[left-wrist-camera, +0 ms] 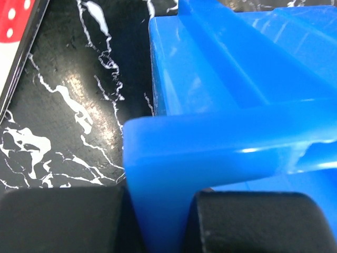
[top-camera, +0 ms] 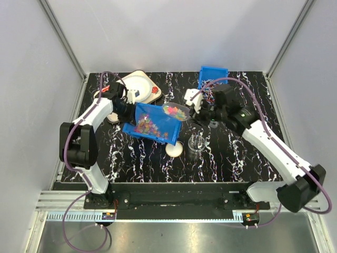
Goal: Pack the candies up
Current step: Scoop the fake candies from the storage box, then place the fake candies in the packing bottle.
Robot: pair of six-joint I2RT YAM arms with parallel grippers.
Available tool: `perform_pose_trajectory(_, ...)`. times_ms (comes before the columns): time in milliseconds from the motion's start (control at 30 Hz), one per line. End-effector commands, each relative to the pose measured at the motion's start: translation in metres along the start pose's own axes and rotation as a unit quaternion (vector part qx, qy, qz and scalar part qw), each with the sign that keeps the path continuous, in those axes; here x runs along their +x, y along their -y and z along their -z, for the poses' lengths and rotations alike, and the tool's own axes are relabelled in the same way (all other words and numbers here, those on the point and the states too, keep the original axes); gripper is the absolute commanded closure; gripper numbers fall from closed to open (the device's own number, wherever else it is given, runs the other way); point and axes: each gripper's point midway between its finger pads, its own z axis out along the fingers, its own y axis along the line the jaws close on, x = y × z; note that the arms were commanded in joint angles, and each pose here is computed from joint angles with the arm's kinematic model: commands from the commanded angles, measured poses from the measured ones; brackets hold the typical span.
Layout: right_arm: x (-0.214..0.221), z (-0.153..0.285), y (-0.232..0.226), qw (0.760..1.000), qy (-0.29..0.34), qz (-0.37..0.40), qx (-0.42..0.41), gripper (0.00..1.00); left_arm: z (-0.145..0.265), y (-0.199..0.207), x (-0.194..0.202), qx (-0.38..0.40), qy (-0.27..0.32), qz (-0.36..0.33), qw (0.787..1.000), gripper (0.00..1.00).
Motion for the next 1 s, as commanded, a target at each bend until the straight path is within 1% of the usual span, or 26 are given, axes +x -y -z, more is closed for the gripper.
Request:
perform_pose_trajectory(0,0.007,0.025,0.004,0.999,0.03,-0.013,0.017,1.0,0.018,0.007,-0.022,0.023,0.047,-0.011,0.999,1.0)
perform_pose_trajectory(167,0.051,0.051,0.011,0.998,0.003,-0.028,0.053,1.0,0.027,-0.003,-0.016,0.011,0.054,0.005,0.998,1.0)
perform_pose_trajectory(300,0.082,0.061,0.005,0.997,-0.029,-0.048,0.052,1.0,0.03,-0.008,-0.016,0.015,0.058,0.017,0.998,1.0)
perform_pose_trajectory(433,0.104,0.066,-0.008,0.996,-0.057,-0.051,0.043,1.0,0.03,-0.009,-0.015,0.016,0.058,0.022,0.998,1.0)
perform_pose_trajectory(567,0.126,0.07,-0.013,0.993,-0.102,-0.051,0.044,1.0,0.031,-0.009,-0.015,0.013,0.059,0.024,0.998,1.0)
perform_pose_trajectory(733,0.134,0.077,-0.023,0.991,-0.123,-0.051,0.032,1.0,0.03,-0.011,-0.015,0.01,0.059,0.025,0.998,1.0)
perform_pose_trajectory(967,0.158,0.082,-0.034,0.984,-0.172,-0.053,0.016,1.0,0.029,-0.012,-0.014,0.008,0.058,0.028,0.998,1.0)
